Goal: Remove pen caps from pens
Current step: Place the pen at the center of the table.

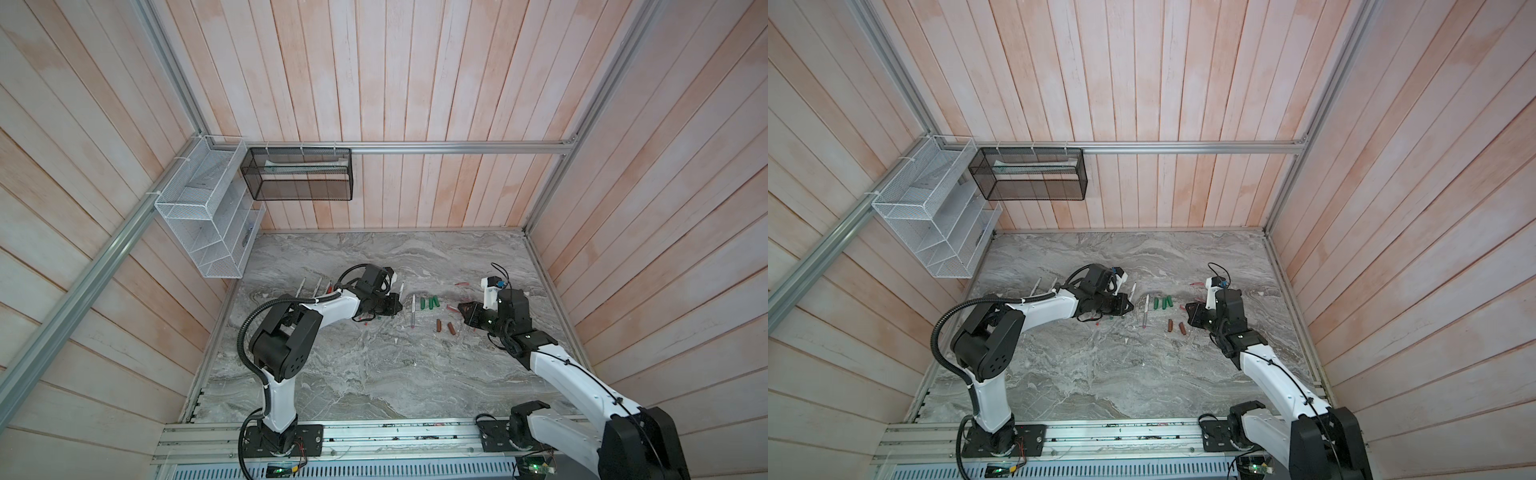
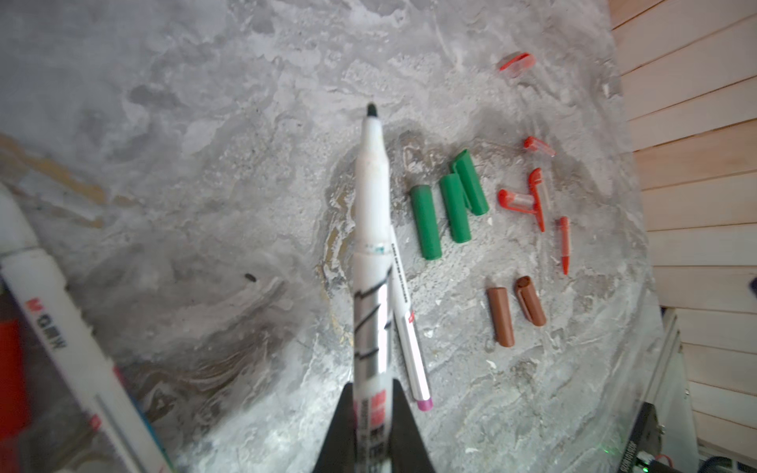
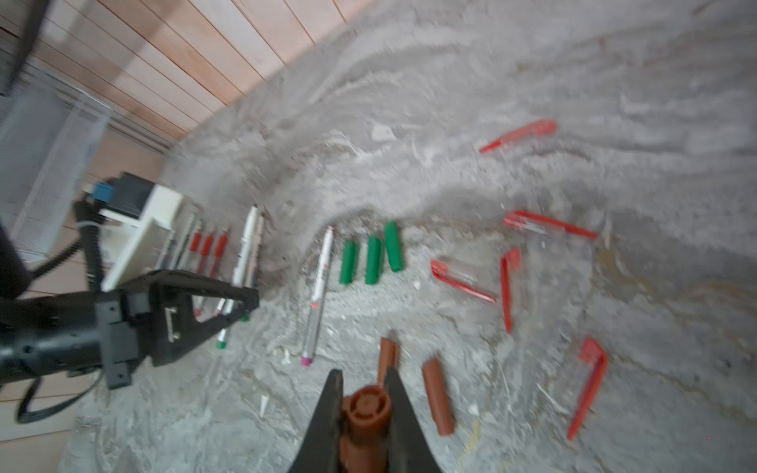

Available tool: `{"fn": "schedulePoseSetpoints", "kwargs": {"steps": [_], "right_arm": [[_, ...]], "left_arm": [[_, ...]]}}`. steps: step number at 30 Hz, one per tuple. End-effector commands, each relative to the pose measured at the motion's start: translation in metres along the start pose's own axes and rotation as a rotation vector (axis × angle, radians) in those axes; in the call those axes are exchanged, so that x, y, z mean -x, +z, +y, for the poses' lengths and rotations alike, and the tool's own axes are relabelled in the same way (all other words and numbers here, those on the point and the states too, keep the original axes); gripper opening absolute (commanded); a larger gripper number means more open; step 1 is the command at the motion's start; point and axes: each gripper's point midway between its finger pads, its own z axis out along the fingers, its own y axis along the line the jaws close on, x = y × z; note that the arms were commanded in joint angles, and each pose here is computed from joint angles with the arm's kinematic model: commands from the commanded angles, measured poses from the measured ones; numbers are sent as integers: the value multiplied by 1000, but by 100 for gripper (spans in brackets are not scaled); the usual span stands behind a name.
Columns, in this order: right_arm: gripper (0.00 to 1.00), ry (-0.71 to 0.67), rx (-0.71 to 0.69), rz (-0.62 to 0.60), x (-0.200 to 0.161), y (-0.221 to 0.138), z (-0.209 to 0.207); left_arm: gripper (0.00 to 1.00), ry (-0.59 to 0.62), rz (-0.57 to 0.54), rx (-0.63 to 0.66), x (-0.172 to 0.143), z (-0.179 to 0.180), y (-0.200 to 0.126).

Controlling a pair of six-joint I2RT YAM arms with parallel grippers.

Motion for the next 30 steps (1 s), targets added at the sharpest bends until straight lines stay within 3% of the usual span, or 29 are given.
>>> {"fn": "schedulePoseSetpoints", "kwargs": {"steps": [1, 7, 10, 14, 21, 30], "right_arm": [[0, -16, -109, 90, -20, 4, -24], [0, -33, -158, 186, -35, 20, -38], [0, -48, -207, 235, -42, 25, -49], [0, -49, -250, 295, -50, 30, -58], [24, -56, -274, 312, -51, 30, -62], [42, -83, -315, 244, -25, 16, -56]], "left_arm": [[0, -24, 9, 85, -1, 12, 5], [1, -20, 23, 163, -8, 30, 12], [16, -24, 37, 165, -16, 33, 18], [19, -8, 48, 177, -22, 32, 19], [33, -9, 30, 161, -18, 24, 10], [51, 97, -128, 116, 12, -5, -41]]}}
